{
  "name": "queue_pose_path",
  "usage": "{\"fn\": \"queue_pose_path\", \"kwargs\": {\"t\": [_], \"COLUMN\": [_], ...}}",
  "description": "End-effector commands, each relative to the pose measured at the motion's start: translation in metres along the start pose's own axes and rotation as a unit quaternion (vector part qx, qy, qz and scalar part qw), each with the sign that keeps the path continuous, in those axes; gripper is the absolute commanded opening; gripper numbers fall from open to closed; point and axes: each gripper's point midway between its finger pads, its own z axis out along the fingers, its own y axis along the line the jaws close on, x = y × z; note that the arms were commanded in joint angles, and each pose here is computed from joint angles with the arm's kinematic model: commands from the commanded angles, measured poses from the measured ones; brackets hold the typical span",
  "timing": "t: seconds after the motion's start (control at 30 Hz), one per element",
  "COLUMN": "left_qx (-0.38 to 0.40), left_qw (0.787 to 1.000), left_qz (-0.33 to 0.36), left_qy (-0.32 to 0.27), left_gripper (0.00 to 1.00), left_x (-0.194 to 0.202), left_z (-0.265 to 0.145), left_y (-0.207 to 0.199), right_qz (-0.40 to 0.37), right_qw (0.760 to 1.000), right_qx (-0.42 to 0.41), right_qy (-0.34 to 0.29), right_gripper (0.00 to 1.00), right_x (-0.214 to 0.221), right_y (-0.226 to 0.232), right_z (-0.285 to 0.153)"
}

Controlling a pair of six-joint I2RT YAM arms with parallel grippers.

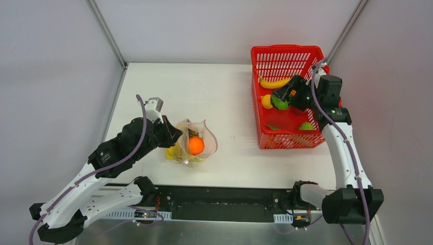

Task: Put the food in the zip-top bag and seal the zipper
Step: Pick up the fake fruit from the bin, then place the fake fruit in the zipper food storage bag.

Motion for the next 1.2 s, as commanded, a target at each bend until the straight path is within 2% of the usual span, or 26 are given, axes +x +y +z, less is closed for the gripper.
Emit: {"fn": "queue_pose_path", "kwargs": {"t": [0.0,0.13,0.27,0.53,0.8,1.0,1.17], "left_qx": [0.011,0.017,0.021,0.028,0.033,0.041,0.040], "left_qw": [1.000,1.000,1.000,0.999,0.999,0.999,0.999], "left_qz": [-0.013,-0.013,-0.015,-0.018,-0.017,-0.017,-0.019], "left_qy": [-0.007,-0.004,-0.007,-0.003,0.001,-0.004,-0.013], "left_gripper": [0.00,0.00,0.00,0.00,0.00,0.00,0.00], "left_x": [-0.007,-0.008,-0.009,-0.008,-0.008,-0.014,-0.020], "left_z": [-0.001,0.000,0.000,0.001,0.004,0.000,-0.005], "left_y": [-0.007,-0.011,-0.012,-0.016,-0.020,-0.024,-0.024], "right_qz": [0.006,-0.020,-0.049,-0.123,-0.238,-0.334,-0.387], "right_qw": [0.989,0.973,0.949,0.917,0.878,0.853,0.860], "right_qx": [-0.146,-0.230,-0.311,-0.377,-0.392,-0.368,-0.303], "right_qy": [-0.019,-0.029,-0.002,0.047,0.141,0.159,0.138], "right_gripper": [0.46,0.46,0.46,0.47,0.48,0.49,0.52], "right_x": [-0.007,-0.012,0.000,0.048,0.133,0.185,0.202], "right_y": [0.065,0.104,0.136,0.190,0.243,0.266,0.267], "right_z": [-0.032,-0.065,-0.089,-0.100,-0.086,-0.063,-0.031]}}
